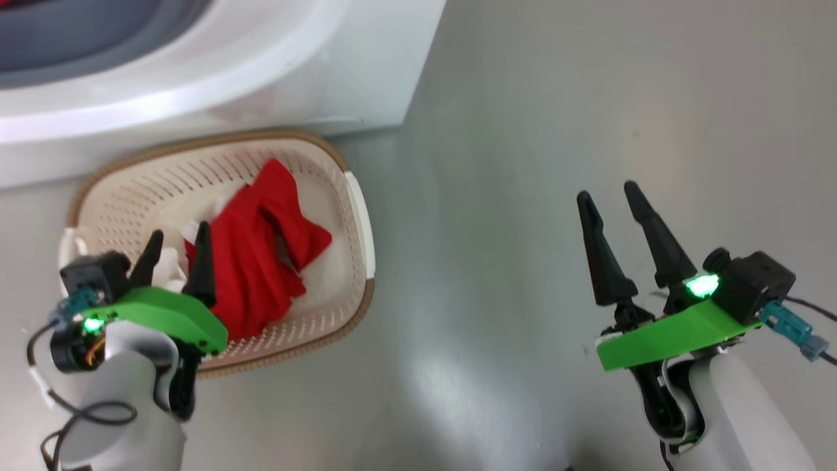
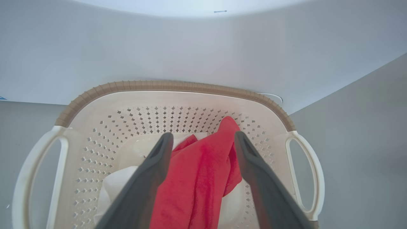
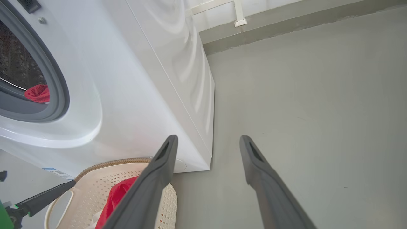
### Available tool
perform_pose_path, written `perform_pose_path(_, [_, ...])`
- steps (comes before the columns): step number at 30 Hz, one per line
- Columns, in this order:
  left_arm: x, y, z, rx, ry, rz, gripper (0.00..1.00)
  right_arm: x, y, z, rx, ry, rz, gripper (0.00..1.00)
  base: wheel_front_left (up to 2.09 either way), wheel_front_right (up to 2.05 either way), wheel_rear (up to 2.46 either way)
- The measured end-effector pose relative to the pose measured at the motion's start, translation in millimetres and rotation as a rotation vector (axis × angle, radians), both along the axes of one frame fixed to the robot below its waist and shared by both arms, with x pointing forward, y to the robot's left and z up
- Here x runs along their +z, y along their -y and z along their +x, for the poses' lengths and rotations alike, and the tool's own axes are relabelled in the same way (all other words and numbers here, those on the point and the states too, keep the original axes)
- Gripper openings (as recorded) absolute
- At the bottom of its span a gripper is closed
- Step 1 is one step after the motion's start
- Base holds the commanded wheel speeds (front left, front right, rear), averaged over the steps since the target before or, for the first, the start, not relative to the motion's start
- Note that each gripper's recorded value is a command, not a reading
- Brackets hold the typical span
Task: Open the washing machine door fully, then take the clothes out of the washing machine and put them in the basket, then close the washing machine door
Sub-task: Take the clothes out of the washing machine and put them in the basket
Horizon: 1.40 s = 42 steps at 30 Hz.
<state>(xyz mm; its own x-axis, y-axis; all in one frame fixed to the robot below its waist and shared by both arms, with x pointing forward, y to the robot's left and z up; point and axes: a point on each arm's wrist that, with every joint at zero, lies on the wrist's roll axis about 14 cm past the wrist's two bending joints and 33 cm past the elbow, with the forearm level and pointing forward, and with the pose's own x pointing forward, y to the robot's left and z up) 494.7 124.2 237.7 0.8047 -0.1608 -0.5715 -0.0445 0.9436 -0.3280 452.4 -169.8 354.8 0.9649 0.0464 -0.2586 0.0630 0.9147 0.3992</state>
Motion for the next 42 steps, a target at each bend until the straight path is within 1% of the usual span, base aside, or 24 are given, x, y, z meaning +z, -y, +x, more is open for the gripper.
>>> perform_pose_path(12, [79, -12, -12, 0.012, 0.193, 0.026, 1.0, 37, -7, -18, 0.02, 0.062, 0.004, 1.0, 0.0, 0.0, 0.0])
perform_pose_path(20, [122, -26, -40, 0.032, 0.289, 0.052, 1.0, 55, -9, -42, 0.034, 0.085, 0.0, 1.0, 0.0, 0.0, 0.0])
perform_pose_path(24, [154, -32, -50, 0.049, 0.374, 0.061, 1.0, 65, -8, -57, 0.043, 0.102, -0.008, 1.0, 0.0, 0.0, 0.0])
perform_pose_path(32, [202, -45, -67, 0.078, 0.512, 0.089, 1.0, 81, -9, -75, 0.055, 0.137, -0.012, 1.0, 0.0, 0.0, 0.0])
perform_pose_path(37, [225, -51, -83, 0.092, 0.578, 0.1, 1.0, 86, -7, -87, 0.06, 0.15, -0.021, 1.0, 0.0, 0.0, 0.0])
perform_pose_path(42, [236, -60, -103, 0.115, 0.611, 0.119, 1.0, 91, -5, -99, 0.055, 0.161, -0.019, 1.0, 0.0, 0.0, 0.0])
